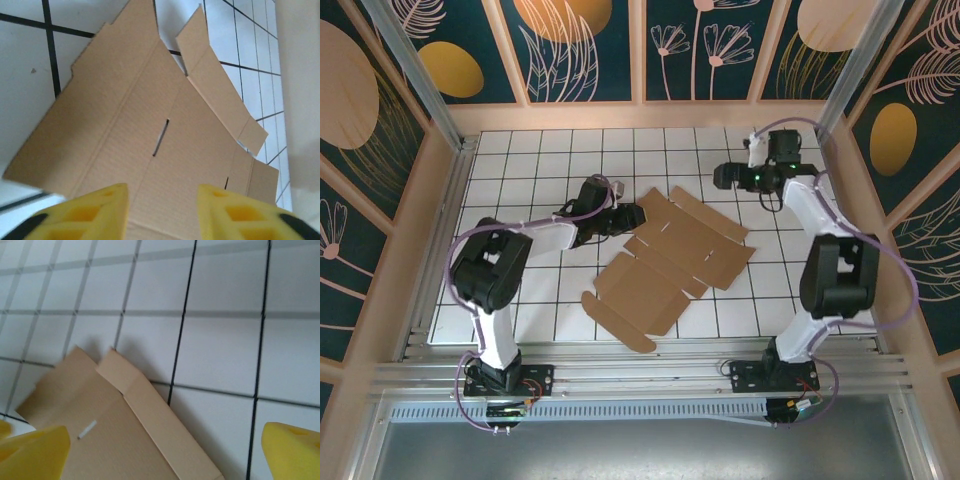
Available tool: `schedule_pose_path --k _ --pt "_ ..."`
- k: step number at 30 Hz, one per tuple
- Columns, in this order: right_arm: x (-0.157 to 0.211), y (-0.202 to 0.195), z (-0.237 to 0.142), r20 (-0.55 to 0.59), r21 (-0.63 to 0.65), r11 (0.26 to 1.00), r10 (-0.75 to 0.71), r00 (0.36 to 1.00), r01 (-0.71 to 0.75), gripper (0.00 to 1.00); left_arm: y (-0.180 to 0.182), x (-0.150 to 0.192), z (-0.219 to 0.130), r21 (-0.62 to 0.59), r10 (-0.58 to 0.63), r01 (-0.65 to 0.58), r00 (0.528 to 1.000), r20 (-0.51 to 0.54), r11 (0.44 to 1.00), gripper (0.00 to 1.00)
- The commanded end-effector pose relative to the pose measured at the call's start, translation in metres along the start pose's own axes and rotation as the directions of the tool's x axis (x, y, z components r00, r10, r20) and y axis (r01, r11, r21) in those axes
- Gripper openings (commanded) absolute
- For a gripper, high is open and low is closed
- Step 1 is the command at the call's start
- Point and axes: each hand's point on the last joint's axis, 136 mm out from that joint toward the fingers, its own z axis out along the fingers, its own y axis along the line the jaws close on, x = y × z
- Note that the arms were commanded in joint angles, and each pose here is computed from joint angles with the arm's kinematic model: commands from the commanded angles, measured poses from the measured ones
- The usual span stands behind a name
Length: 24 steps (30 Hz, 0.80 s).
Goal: Fold the paper box
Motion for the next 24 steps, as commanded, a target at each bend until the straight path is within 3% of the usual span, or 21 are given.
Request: schedule_pose_path --k 1,6,11,18,24 --pt "0.034 -0.011 0.027 -0.137 -0.018 1.0 0.023 0.99 -0.025 0.98 -0.009 0.01 -0.028 -0.091 0.098 -0.096 0.995 0.019 0.991 0.48" --pt "0.057 -0.016 0.051 -0.195 -0.085 0.996 -0.025 0.981 0.008 0.99 -0.011 0.049 -0.046 -0.083 0.15 -0.151 0.988 -0.026 0.985 0.7" --pt "0.086 -0.013 0.071 -0.274 -0.147 0.989 -0.04 0.961 0.0 0.99 -0.008 0.067 -0.057 -0.053 0.198 -0.201 0.979 -0.043 0.978 0.81" --pt "0.105 -0.008 0.076 -0.323 -0.179 0.984 -0.053 0.945 -0.007 0.95 -0.011 0.106 -0.05 0.02 0.156 -0.155 0.974 -0.164 0.988 0.81" --pt "0.117 0.011 0.069 -0.361 -0.221 0.975 -0.045 0.932 -0.038 0.87 -0.022 0.136 -0.033 0.009 0.119 -0.12 0.962 -0.247 0.993 0.77"
